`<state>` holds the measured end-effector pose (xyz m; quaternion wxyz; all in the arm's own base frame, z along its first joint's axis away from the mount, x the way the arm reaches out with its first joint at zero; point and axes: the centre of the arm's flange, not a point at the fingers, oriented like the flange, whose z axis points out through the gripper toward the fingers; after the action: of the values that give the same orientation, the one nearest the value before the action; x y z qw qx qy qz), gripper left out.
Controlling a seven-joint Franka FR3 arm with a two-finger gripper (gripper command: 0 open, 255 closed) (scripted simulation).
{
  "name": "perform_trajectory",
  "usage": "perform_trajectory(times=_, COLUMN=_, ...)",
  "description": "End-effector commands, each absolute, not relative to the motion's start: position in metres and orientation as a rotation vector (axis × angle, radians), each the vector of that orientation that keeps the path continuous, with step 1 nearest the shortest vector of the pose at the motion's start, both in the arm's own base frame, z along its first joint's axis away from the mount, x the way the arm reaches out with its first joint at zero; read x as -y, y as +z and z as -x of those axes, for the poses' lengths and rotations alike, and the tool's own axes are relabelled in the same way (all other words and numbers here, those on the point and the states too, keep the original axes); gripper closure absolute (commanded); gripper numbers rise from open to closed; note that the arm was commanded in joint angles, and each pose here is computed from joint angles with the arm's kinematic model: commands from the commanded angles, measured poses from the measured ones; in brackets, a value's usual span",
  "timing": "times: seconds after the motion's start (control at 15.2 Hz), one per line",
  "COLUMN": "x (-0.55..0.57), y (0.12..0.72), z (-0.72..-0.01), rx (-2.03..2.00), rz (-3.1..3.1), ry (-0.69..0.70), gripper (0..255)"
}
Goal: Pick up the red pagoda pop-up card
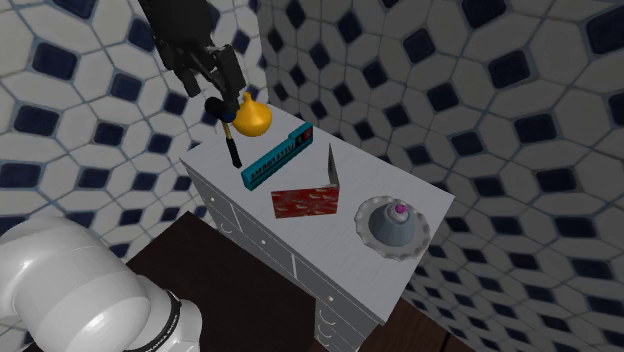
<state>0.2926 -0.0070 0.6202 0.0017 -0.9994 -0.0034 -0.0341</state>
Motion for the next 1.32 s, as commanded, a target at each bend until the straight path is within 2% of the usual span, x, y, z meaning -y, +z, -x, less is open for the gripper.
perform_trajectory(times=0.0, x=0.007, y=0.62, z=-0.293, rx=0.011, rz=3.136, ry=-0.107, gripper=0)
perform_trajectory(times=1.25, x=0.102, y=0.43, z=-0.455, rx=0.064, rz=3.032, ry=0.077, gripper=0)
